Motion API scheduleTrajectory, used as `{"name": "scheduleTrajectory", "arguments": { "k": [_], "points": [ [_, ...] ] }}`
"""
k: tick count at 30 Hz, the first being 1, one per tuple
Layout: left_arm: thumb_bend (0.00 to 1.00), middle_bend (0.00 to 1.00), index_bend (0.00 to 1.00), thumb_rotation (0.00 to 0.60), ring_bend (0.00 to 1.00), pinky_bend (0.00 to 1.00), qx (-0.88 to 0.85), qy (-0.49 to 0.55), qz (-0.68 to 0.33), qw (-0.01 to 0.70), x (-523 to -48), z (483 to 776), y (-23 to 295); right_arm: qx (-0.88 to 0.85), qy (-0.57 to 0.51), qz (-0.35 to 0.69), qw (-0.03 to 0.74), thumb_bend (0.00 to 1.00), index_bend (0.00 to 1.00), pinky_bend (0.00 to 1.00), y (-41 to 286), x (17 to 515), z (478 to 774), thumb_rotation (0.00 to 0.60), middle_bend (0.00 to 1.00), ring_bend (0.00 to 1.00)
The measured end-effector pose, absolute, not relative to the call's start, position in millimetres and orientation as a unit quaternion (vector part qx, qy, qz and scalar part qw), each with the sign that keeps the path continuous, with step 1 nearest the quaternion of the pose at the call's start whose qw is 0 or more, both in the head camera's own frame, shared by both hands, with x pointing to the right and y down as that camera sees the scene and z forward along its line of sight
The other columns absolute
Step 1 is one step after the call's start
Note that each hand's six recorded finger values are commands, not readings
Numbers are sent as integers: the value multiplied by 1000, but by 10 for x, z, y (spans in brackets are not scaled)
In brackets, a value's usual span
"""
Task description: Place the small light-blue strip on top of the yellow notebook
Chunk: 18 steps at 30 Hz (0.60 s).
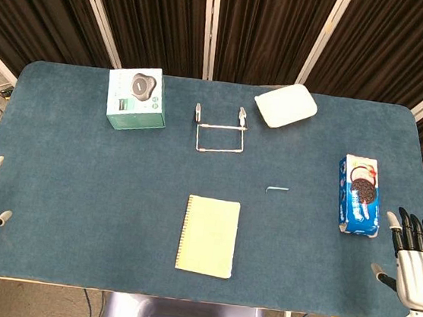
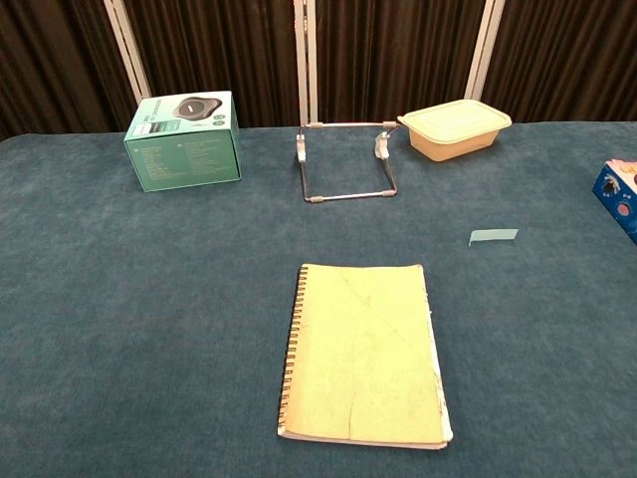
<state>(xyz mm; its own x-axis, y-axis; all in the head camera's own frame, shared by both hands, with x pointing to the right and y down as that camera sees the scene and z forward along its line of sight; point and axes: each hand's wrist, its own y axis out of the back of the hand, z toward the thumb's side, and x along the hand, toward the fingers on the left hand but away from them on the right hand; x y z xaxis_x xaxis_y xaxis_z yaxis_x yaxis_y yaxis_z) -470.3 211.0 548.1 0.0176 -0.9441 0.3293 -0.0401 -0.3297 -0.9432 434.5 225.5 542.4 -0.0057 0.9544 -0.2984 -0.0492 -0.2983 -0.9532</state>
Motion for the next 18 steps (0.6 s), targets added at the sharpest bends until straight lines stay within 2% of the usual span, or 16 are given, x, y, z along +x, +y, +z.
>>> {"name": "scheduleTrajectory", "arguments": {
  "k": [11, 15, 18],
  "points": [
    [0, 0, 0, 600, 0, 0, -591, 414, -568, 396, -4713, 5536, 2113, -574, -393, 591, 408, 0, 7, 0, 2158, 4355, 5581, 600, 0, 0],
    [0, 0, 0, 600, 0, 0, -589, 410, -570, 399, -4691, 5565, 2099, -595, -370, 592, 398, 0, 88, 0, 1903, 4282, 5754, 600, 0, 0],
    [0, 0, 0, 600, 0, 0, -585, 409, -574, 402, -4678, 5590, 2083, -616, -347, 589, 392, 15, 219, 0, 1611, 4154, 5910, 600, 0, 0]
  ]
}}
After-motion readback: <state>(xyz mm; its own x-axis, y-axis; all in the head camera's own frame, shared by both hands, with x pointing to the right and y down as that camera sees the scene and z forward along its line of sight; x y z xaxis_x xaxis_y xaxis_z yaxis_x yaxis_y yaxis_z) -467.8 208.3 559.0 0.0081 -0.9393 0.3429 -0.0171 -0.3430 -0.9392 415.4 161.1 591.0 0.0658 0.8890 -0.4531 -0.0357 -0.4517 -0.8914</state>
